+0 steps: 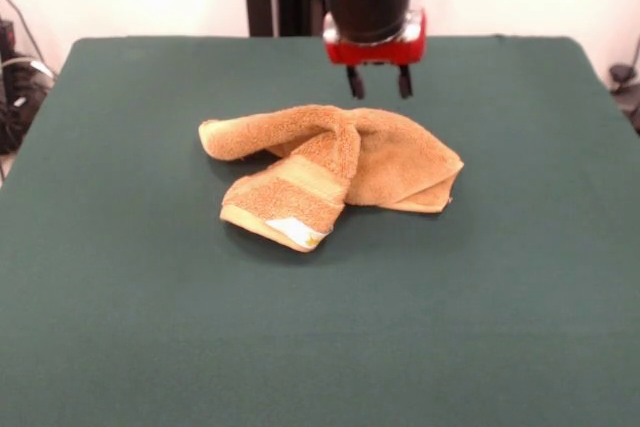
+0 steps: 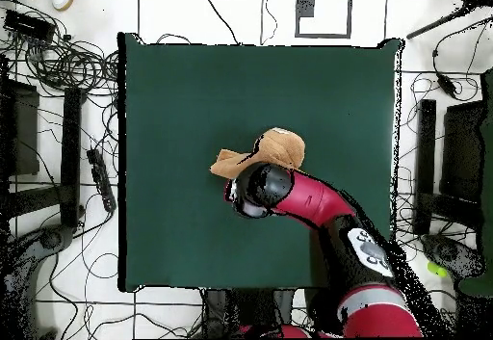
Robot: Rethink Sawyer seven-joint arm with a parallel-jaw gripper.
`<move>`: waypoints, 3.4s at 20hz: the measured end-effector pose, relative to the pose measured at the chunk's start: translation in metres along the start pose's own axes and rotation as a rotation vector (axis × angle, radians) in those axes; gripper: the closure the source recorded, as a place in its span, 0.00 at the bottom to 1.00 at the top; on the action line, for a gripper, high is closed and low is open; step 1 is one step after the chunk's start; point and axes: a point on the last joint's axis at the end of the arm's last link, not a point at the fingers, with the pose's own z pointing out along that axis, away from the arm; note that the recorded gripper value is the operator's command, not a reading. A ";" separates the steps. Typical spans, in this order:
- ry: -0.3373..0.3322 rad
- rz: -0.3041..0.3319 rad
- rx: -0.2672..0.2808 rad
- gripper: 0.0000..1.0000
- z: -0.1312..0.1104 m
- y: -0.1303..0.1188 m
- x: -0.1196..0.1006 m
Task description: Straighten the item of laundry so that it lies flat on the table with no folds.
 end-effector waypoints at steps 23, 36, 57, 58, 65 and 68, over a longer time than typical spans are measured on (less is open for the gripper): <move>-0.035 0.032 0.002 0.00 0.021 -0.021 -0.079; -0.045 0.035 0.004 0.00 -0.012 -0.022 -0.084; -0.424 0.056 0.079 0.00 -0.138 -0.033 -0.124; -0.441 0.055 0.085 0.00 -0.133 -0.034 -0.128; -0.455 0.044 0.117 0.00 -0.072 -0.031 -0.145; -0.393 0.043 0.108 0.00 -0.032 -0.017 -0.139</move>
